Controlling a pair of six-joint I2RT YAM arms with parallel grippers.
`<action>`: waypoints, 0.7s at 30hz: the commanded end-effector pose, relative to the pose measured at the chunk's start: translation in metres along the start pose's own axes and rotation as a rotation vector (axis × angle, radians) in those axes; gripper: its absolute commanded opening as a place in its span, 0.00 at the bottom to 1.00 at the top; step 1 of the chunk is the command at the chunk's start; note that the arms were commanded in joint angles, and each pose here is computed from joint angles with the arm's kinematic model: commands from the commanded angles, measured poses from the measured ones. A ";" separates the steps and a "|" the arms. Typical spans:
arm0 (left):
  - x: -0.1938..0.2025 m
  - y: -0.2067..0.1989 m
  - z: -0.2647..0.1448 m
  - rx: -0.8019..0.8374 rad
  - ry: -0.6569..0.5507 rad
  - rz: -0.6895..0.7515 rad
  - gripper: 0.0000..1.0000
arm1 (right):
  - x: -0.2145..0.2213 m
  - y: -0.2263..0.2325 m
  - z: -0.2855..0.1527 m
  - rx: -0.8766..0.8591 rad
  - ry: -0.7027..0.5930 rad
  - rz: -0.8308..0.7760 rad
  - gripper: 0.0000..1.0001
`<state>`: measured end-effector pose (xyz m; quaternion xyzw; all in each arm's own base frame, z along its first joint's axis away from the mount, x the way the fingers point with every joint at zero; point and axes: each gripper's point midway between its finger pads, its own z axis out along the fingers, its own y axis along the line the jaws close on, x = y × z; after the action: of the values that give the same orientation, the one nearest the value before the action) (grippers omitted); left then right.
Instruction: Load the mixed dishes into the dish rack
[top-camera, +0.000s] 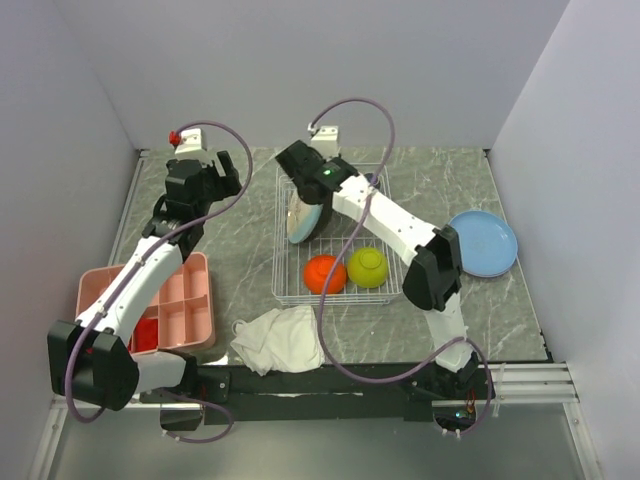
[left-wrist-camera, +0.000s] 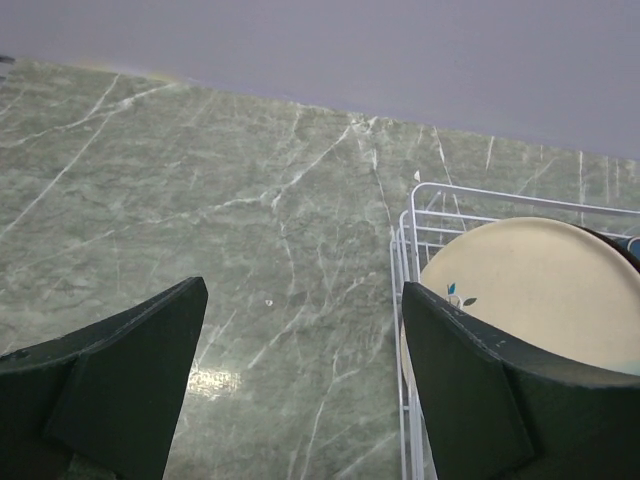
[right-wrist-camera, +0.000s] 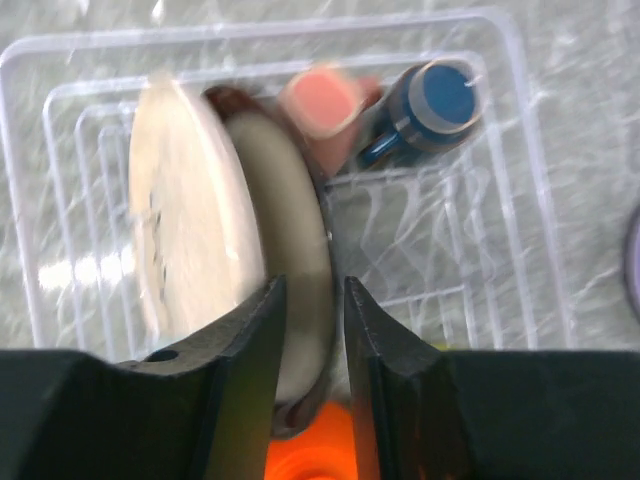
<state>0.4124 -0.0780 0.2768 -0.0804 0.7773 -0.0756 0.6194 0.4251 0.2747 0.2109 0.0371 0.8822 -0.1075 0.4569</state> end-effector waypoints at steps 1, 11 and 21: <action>-0.020 -0.012 0.001 0.044 -0.045 -0.042 0.84 | -0.061 -0.052 -0.018 0.036 -0.132 0.111 0.41; -0.022 -0.032 0.004 0.150 -0.030 -0.034 0.89 | -0.106 -0.112 -0.058 0.017 -0.222 0.202 0.51; -0.029 -0.098 -0.009 0.509 0.022 0.016 0.94 | -0.003 -0.246 0.018 -0.056 0.095 0.013 0.78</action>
<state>0.4184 -0.1323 0.2886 0.0044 0.7784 -0.1913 0.5979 0.4122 0.0635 0.2833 0.0994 0.8686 -0.1068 0.4735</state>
